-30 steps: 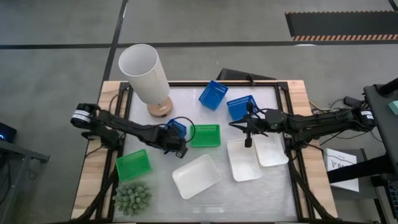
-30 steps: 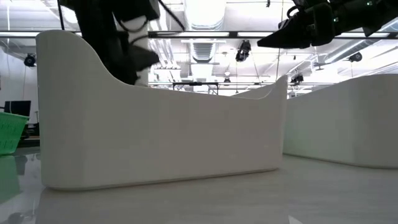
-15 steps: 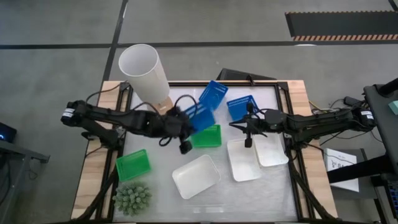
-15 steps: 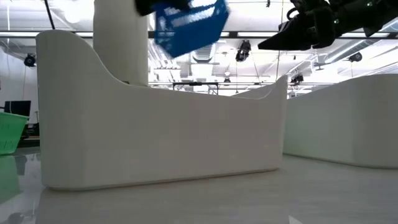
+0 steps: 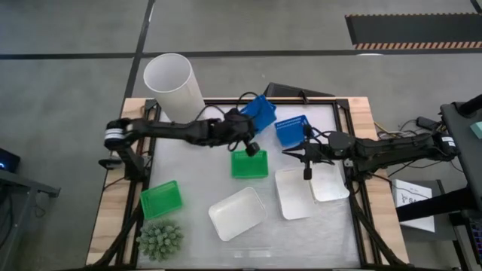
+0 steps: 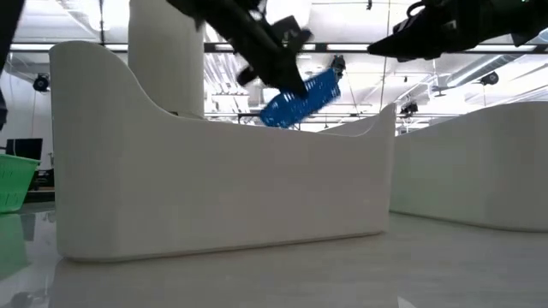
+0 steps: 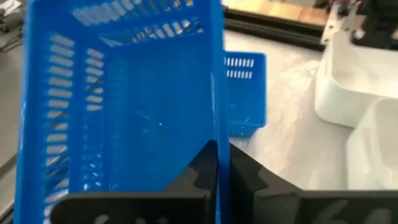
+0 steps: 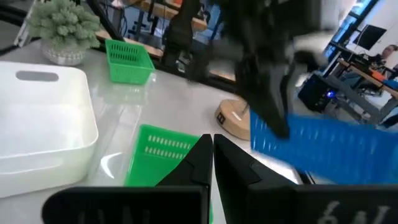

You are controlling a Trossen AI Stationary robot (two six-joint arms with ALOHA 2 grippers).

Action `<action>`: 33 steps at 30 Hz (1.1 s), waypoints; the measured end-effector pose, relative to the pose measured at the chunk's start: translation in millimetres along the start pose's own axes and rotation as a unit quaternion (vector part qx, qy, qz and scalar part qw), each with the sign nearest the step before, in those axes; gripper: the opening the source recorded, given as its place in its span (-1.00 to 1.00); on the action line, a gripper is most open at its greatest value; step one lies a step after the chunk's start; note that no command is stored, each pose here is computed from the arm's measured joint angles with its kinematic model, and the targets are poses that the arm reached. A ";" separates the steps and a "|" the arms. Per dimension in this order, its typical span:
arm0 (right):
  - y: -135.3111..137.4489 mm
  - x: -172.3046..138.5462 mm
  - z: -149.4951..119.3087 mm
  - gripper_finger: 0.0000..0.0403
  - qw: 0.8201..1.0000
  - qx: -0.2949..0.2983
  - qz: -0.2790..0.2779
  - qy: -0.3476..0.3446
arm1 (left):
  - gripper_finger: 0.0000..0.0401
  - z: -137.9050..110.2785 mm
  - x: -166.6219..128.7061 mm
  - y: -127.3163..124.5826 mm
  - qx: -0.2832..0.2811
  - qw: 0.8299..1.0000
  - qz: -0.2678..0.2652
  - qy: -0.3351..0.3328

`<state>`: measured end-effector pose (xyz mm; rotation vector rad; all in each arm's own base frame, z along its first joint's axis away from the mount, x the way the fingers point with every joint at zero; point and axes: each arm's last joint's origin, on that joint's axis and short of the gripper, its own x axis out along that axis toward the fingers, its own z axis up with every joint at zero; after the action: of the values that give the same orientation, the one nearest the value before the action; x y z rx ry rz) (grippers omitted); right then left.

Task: Stack baskets by color
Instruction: Stack the bottom blue bin on top of the top left blue bin

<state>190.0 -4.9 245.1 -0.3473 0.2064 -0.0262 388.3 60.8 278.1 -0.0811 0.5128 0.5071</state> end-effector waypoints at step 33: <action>0.9 -0.3 -2.9 -0.96 1.000 0.009 -0.001 0.002 | -0.70 -21.8 63.4 28.8 -0.047 0.997 0.055 -0.020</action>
<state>189.1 -5.0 242.3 -0.3288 0.2095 -0.0304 412.2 109.7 229.6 -0.1325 0.4567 0.6396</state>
